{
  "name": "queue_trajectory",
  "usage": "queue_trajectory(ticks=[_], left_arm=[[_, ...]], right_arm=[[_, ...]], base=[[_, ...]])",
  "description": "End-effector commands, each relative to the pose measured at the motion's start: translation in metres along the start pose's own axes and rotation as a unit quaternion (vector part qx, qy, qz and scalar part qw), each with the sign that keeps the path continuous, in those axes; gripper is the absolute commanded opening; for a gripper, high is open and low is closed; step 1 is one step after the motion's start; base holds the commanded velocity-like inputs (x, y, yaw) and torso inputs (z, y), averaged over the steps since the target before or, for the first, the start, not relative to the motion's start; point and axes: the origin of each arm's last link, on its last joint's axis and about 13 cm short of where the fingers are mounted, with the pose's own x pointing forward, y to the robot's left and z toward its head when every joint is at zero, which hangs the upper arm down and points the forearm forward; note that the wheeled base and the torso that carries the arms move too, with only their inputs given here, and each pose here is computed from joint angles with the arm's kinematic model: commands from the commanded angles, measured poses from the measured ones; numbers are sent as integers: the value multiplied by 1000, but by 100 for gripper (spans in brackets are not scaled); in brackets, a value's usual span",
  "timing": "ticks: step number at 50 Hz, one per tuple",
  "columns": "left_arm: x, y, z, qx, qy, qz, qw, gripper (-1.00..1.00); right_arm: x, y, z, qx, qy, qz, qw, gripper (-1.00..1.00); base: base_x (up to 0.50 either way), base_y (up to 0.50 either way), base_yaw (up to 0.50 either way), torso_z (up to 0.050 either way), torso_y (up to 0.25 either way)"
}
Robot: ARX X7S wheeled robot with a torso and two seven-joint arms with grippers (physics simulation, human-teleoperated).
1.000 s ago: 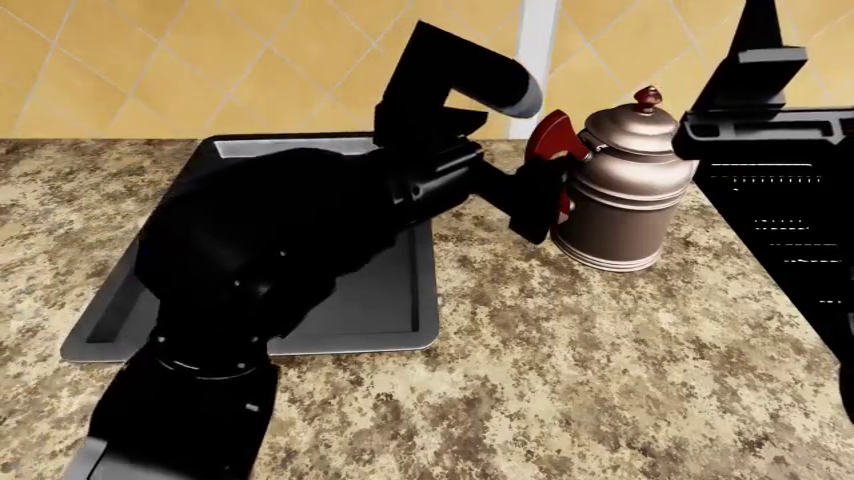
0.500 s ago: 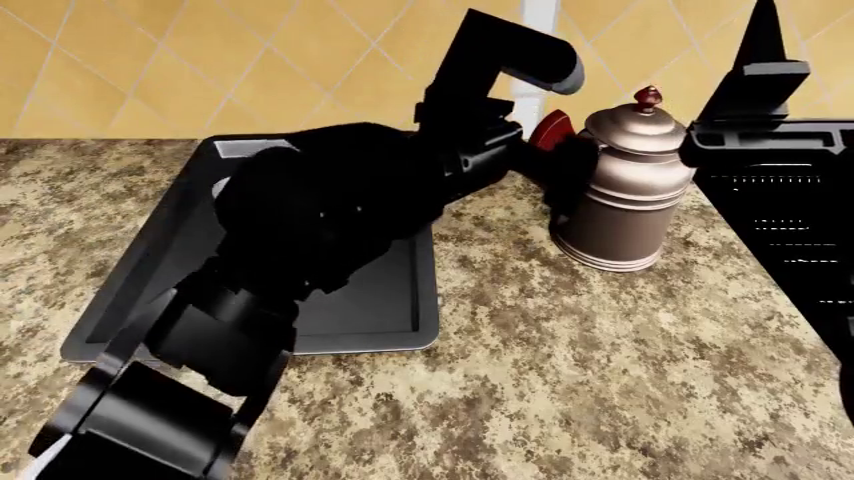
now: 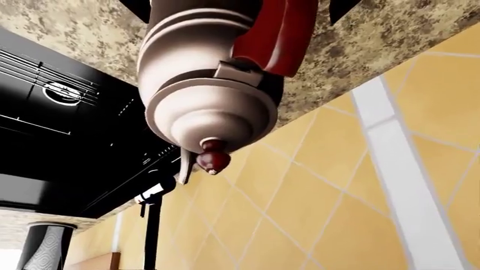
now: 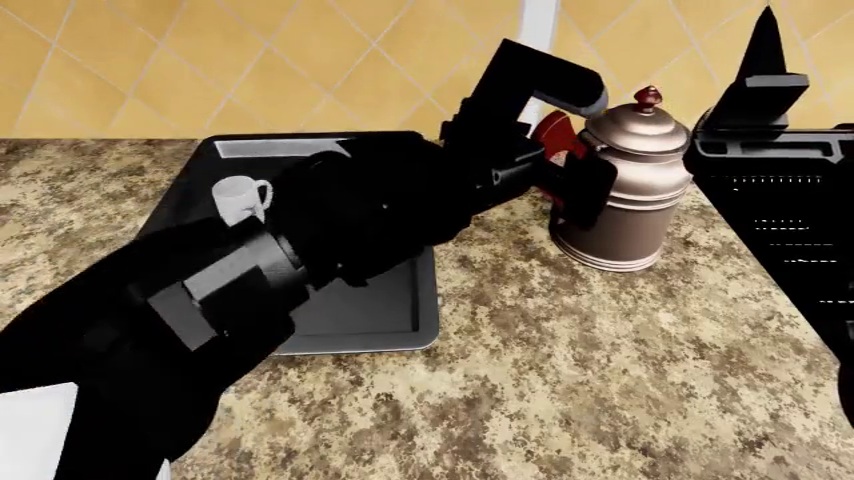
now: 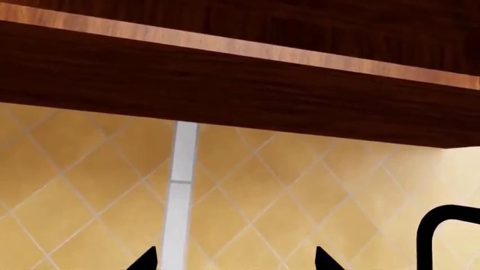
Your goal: Pick the kettle from the counter and place it on the tray. Then pick the mug from the cabinet and place it on the tray. Then close the cabinet doors.
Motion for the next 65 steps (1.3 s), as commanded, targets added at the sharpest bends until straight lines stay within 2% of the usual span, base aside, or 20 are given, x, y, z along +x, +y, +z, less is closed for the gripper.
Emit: queue_trajectory(ticks=[1,17,28,33,44,57,65], left_arm=[[2,8,-2,-5,-2,27,1000,100],[2,11,0,-3,-7,40,999,100],[1,18,10,-27,-31,68,997,100],[0,17,13,-25,-36,63,997,100],[0,6,20,-17,-45,19,999,100],[0,12,20,-17,-48,36,998,100],[0,10,18,-11,-48,27,998,100]], right_arm=[[0,-1,-4,0,5,-3,1000,100],[0,-2,-7,-2,7,-6,1000,100],[0,-2,-9,-2,9,-6,1000,100],[1,-1,-9,-2,9,-5,1000,100],[0,-2,-9,-2,9,-6,1000,100],[0,-1,-9,-2,10,-5,1000,100],[1,-1,-11,-1,11,-5,1000,100]], base=[[0,0,0,0,0],[0,0,0,0,0],[0,0,0,0,0],[0,0,0,0,0],[0,0,0,0,0],[0,0,0,0,-6],[0,0,0,9,-250]])
